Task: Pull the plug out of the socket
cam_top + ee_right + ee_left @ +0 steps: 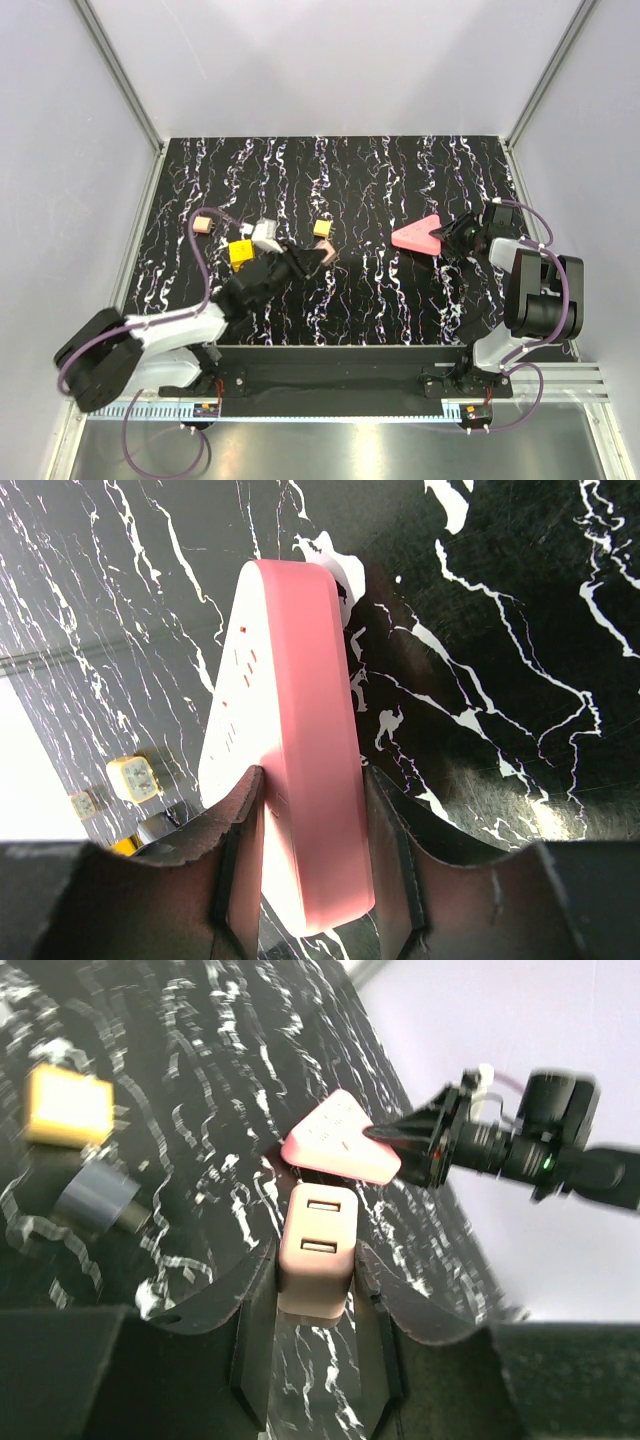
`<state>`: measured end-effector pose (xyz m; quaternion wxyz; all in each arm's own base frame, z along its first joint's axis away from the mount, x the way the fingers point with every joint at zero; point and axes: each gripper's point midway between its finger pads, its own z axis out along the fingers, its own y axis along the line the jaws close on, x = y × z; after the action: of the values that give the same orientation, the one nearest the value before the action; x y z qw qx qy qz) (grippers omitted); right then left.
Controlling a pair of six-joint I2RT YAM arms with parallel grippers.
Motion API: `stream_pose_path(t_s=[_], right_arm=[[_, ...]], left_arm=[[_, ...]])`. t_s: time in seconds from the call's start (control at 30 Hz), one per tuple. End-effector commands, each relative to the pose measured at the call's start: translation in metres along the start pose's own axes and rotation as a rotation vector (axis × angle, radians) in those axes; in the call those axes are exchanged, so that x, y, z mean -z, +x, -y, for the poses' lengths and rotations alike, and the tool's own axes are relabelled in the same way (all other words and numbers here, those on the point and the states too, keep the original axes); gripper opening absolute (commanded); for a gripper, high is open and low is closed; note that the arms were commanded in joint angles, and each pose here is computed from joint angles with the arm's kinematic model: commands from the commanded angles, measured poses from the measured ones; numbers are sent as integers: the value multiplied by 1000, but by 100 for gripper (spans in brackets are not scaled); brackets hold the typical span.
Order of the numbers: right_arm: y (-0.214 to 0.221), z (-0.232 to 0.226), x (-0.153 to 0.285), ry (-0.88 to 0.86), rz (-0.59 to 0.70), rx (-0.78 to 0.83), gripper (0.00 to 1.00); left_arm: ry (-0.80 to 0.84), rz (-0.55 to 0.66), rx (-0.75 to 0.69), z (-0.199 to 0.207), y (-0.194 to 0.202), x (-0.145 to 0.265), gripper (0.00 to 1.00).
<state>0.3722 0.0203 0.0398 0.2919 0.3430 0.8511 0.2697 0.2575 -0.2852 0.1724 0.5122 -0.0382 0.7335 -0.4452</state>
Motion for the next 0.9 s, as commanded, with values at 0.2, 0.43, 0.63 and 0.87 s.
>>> stream_pose_path(t_s=[0.2, 0.43, 0.63, 0.87], right_arm=[[28, 69, 3, 283, -58, -7, 0], [29, 69, 3, 285, -57, -5, 0], [29, 69, 3, 287, -57, -7, 0], [28, 69, 3, 286, -53, -7, 0]], left_arm=[[-228, 104, 434, -46, -5, 33, 0], [-234, 120, 582, -61, 8, 29, 0], [-251, 88, 658, -67, 23, 12, 0], [-232, 144, 782, -83, 33, 2, 3]])
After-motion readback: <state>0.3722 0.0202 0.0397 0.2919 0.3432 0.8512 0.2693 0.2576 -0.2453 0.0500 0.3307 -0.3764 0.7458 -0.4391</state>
